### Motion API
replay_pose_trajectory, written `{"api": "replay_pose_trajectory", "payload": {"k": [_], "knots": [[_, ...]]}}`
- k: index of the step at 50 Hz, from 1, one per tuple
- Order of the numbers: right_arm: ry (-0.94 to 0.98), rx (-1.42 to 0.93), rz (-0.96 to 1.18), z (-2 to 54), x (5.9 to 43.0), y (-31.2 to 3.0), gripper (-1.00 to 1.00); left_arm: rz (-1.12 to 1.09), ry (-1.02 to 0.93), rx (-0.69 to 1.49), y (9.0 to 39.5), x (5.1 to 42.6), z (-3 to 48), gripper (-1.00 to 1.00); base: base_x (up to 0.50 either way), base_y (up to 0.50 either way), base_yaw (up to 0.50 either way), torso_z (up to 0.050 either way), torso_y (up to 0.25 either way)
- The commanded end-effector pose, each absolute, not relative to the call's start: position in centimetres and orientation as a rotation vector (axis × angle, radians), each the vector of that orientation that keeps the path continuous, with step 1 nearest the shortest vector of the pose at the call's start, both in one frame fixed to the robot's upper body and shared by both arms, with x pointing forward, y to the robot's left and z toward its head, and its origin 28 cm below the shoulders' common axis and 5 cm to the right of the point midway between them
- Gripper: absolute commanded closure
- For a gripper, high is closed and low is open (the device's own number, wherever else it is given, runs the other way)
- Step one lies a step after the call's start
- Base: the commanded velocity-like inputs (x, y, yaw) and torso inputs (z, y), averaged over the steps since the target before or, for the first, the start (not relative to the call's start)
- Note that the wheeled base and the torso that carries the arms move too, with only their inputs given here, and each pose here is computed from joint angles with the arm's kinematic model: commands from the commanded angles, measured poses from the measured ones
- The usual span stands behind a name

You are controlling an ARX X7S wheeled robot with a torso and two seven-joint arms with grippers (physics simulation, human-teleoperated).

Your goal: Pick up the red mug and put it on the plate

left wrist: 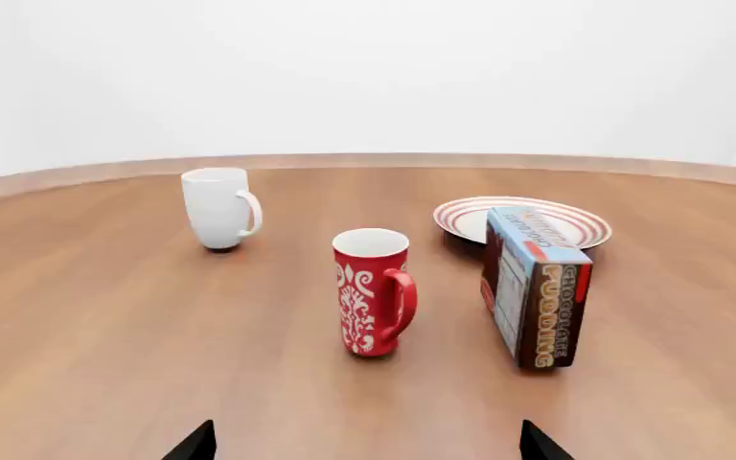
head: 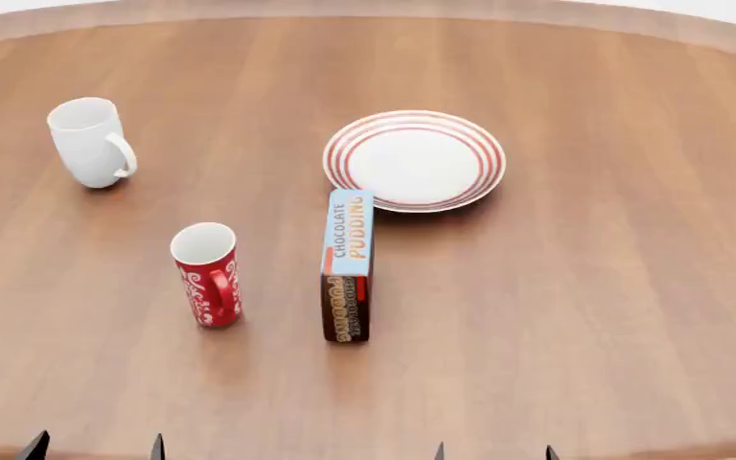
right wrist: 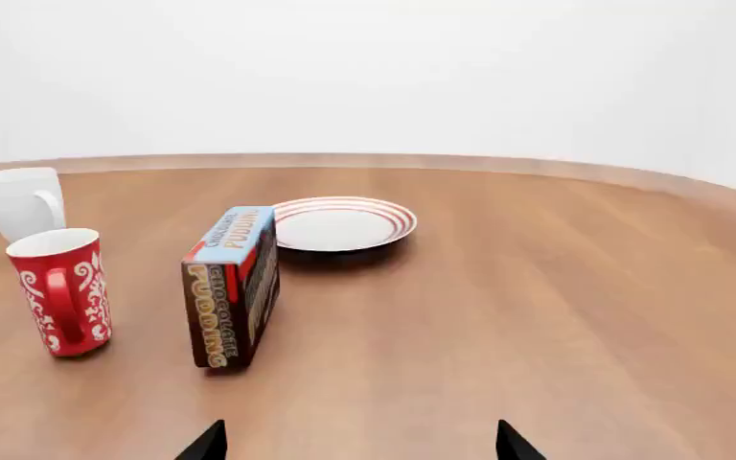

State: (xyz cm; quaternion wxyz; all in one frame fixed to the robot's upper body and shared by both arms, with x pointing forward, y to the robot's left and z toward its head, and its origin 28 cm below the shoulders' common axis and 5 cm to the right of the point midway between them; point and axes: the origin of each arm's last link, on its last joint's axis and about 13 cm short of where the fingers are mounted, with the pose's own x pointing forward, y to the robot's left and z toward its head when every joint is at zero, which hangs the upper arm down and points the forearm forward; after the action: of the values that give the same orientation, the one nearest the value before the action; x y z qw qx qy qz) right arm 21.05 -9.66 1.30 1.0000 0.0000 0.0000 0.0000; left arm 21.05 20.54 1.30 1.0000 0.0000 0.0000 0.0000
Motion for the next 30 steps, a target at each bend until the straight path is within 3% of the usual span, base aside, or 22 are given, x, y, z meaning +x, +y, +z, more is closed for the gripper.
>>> {"api": "replay_pose_trajectory", "payload": {"k": [1,30], "knots": [[0.000,0.004,-0.006,1.3,21.0,-9.6,-1.00,-0.001,-0.002,0.002,20.5,21.1,1.3,-1.00,0.00,0.00,0.00,0.000,0.000],[0.006,0.007,-0.005,1.3,21.0,-9.6,-1.00,0.013,-0.092,0.026,20.8,20.9,3.5,-1.00,0.00,0.00,0.00,0.000,0.000]]}}
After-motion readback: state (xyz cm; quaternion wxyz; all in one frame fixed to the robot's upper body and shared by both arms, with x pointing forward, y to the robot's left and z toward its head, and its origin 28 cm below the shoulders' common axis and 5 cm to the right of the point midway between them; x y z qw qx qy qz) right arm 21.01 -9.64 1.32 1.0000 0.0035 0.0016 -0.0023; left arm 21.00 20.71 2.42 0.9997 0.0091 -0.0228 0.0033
